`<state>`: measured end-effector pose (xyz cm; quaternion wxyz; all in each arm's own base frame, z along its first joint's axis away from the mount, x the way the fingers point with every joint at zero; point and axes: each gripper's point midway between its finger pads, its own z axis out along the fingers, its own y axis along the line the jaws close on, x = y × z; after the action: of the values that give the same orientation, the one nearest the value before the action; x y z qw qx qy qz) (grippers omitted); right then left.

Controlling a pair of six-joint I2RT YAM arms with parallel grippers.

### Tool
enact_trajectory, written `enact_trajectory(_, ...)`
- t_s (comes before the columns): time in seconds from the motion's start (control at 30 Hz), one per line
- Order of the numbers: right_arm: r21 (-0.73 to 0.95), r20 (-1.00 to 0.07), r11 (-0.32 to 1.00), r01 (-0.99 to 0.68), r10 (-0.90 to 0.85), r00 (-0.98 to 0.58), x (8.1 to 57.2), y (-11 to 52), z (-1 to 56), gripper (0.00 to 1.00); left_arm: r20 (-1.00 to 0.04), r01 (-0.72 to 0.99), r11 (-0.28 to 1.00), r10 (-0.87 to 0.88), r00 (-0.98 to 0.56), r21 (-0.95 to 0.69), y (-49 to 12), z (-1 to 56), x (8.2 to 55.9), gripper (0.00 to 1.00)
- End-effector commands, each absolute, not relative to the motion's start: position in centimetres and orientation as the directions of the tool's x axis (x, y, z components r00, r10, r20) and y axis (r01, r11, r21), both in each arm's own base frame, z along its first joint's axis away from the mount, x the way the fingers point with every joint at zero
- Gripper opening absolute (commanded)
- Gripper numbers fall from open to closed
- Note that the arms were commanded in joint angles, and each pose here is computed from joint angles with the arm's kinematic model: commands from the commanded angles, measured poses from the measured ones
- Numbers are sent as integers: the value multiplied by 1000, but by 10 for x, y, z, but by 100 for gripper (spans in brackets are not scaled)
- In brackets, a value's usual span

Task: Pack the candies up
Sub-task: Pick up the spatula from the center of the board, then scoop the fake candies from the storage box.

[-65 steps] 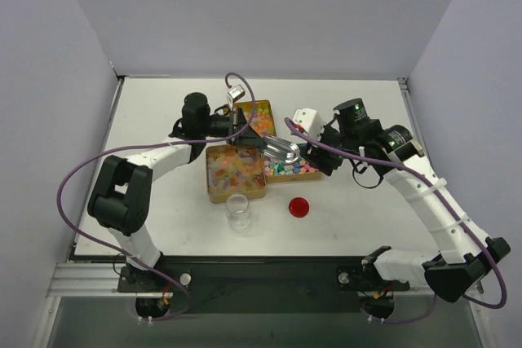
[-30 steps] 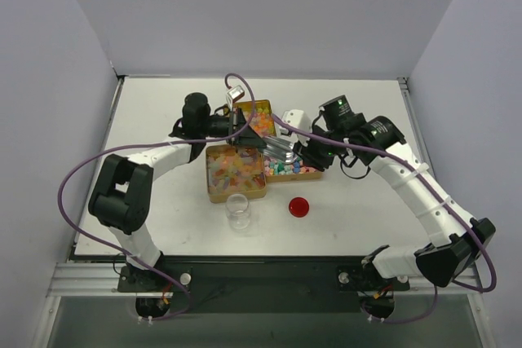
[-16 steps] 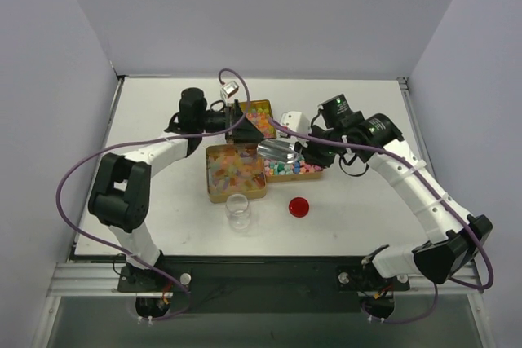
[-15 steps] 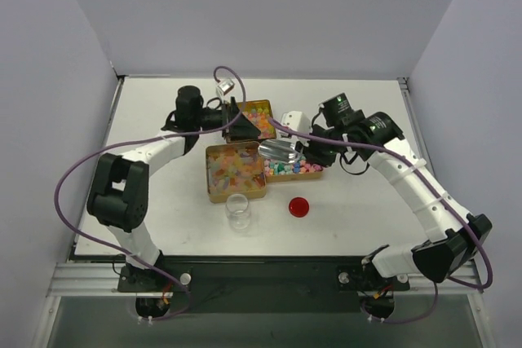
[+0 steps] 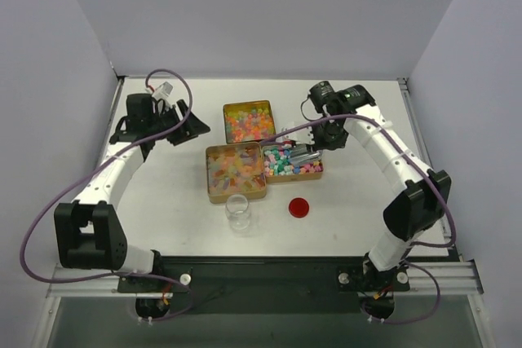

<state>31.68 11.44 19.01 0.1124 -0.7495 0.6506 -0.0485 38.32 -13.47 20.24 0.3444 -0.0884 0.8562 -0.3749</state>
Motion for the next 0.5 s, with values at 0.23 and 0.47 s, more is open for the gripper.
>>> enact_trajectory(0.23, -106, 317, -355, -929, -897, 307, 351, 74, 199, 0, -519, 1, 753, -454, -724, -659, -107, 183, 351, 69)
enact_trajectory(0.47, -94, 423, -321, -942, -870, 254, 375, 76, 187, 0, -517, -2, 735, -478, -710, -678, -105, 182, 342, 69)
